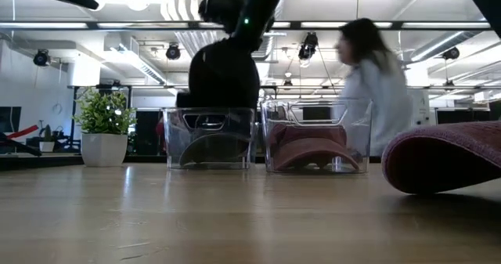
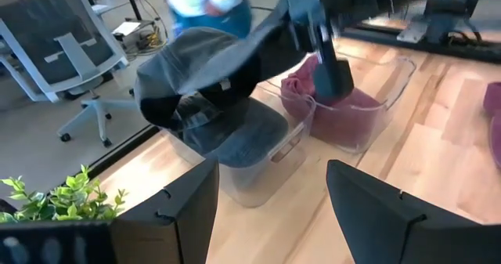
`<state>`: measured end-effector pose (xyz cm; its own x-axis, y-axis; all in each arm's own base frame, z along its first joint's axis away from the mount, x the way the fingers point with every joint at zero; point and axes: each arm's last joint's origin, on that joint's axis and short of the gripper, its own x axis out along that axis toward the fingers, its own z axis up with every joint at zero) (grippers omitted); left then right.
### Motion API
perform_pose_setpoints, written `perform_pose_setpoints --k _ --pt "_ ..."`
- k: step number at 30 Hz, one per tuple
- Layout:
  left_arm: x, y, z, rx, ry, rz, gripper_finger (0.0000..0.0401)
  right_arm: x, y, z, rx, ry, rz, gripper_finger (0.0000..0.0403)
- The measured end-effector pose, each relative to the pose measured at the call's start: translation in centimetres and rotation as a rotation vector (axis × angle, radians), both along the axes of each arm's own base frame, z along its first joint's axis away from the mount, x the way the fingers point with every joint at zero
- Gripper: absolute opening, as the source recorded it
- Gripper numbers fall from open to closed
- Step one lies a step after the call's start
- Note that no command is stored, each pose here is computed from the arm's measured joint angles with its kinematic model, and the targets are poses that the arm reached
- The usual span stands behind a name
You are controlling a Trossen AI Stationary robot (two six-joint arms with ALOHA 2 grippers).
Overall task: Pick & Place hat
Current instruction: Put the black cap into the left transparent bin
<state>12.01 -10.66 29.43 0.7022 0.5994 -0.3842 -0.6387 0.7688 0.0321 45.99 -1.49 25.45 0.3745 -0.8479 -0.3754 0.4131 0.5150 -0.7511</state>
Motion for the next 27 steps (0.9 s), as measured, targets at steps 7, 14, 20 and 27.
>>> perform_pose_setpoints --k 7,14,20,27 --pt "-0.6 1.0 0.4 -0.016 -0.054 0.009 0.0232 1.6 0.3 -3.3 -0.120 0.228 0.032 0.0013" --pt "-0.8 1.8 0.8 -0.020 -0.058 0.030 0.0232 2.5 0.6 -5.4 -0.052 0.379 0.042 0.0013" --pt "-0.8 3.7 1.2 0.001 -0.046 0.120 0.0232 2.1 0.7 -4.4 0.058 0.380 -0.009 0.0013" --pt "-1.2 6.3 2.3 0.004 -0.168 0.257 0.0232 1.4 1.6 0.1 0.056 0.209 -0.041 0.0013"
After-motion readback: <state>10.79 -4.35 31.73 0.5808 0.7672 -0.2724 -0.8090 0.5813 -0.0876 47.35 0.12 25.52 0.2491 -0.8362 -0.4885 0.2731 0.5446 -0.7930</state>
